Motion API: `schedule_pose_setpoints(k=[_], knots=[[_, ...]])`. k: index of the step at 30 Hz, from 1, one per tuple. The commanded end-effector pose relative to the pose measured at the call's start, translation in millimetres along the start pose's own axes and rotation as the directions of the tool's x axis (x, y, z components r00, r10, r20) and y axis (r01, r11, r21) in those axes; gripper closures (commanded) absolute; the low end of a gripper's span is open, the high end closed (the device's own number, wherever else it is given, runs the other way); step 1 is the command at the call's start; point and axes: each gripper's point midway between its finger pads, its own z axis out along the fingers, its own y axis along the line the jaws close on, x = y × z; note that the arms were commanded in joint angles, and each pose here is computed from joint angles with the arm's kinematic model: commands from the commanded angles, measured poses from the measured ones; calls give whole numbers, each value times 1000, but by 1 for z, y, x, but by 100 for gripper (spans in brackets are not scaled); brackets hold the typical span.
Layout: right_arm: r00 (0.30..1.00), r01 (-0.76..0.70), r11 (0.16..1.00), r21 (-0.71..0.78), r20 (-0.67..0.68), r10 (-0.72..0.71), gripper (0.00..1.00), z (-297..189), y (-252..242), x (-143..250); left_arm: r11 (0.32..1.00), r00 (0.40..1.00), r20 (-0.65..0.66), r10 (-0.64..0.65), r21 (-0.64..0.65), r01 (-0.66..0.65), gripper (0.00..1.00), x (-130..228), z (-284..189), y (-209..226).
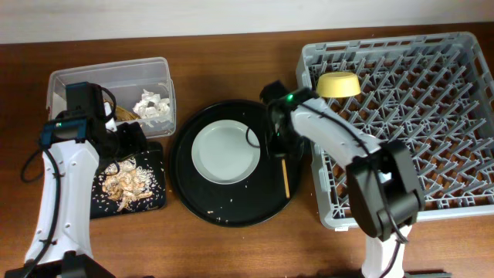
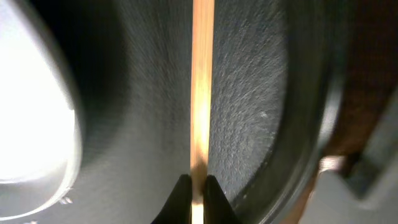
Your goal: Sort waste into correct bins and load items into the dishwasher rack
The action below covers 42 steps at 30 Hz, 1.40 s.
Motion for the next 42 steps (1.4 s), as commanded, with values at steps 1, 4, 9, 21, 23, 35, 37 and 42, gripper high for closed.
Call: schedule_pose_setpoints(k=[1,4,9,21,23,35,37,42], knots=[[968,122,992,-42,228,-109,96,-103,-8,-27,1000,1000,13,-3,5,3,13,-1,-4,-1],[976,45,996,73,209,-59,96,-118,-73,-20,1000,1000,13,-3,5,3,13,-1,-4,-1],[998,4,995,104,59,-10,95,-44,-115,3,1000,1000,14,-3,5,3,13,-1,-4,-1],[972,225,958,-180,113,-207,36,-47,33,-28,1000,1000,14,-3,5,3,13,-1,-4,-1],[973,227,961,-157,-6,-231,40,3,49,-15,1000,1000,14,-3,5,3,13,-1,-4,-1],[987,123,984,-133,-82,-135,94,56,53,-3,1000,1000,14,-3,5,3,13,-1,-4,-1],[990,115,984,-135,-61,-124,96,38,45,-14,1000,1000,13,-3,5,3,13,-1,-4,-1],[975,62,997,53,212,-72,96,-95,-35,-52,1000,1000,13,-3,5,3,13,-1,-4,-1]])
